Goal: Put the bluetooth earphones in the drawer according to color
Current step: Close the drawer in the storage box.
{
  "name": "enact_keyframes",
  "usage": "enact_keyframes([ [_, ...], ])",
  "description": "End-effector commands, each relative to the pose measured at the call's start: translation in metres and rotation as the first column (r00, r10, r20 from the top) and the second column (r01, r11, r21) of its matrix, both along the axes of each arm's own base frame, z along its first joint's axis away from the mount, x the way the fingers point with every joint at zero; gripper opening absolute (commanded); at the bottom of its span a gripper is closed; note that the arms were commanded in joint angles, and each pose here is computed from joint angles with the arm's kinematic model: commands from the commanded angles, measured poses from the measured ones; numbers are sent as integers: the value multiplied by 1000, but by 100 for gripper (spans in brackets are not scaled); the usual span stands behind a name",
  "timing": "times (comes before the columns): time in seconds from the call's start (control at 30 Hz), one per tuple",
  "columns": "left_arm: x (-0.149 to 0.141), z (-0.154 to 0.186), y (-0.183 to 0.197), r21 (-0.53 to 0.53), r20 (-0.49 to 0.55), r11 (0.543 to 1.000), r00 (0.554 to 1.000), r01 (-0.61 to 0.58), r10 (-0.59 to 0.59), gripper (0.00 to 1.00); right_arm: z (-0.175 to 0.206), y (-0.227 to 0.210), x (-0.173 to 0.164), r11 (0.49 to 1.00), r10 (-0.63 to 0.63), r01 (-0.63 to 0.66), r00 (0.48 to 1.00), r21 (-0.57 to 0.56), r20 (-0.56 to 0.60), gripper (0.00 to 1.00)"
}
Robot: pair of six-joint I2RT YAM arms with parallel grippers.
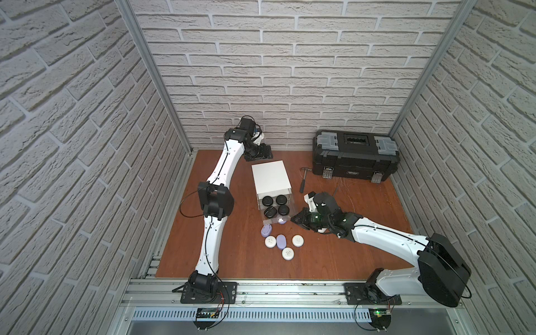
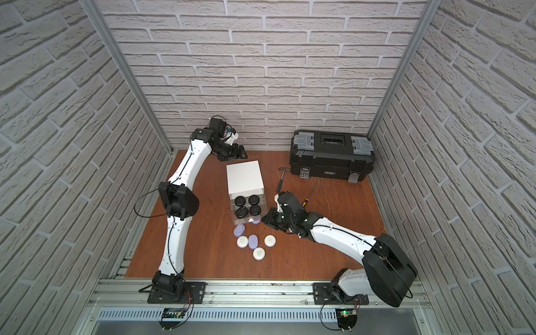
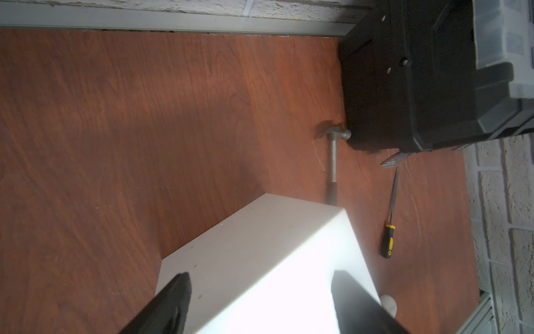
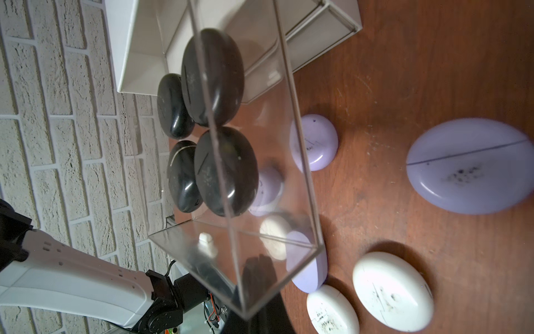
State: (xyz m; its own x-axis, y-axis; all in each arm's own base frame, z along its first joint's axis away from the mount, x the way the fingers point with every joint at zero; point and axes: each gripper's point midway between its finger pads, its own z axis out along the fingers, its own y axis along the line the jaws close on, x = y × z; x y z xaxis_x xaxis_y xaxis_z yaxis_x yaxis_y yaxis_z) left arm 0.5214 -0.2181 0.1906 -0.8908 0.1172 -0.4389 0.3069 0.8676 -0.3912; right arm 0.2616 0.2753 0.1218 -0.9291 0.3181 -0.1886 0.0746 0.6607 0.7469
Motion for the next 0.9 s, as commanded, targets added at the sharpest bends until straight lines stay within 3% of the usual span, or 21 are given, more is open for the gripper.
enact_keyframes([
  [0.0, -10, -20, -3, 38, -41, 997, 997, 62, -60, 80, 13, 9, 9, 1000, 10, -11, 999, 19, 54, 3],
  [0.87, -43, -38, -6, 96, -130, 978, 976, 185, -172, 74, 17, 15, 27, 1000, -2, 4, 997, -16, 74, 3],
])
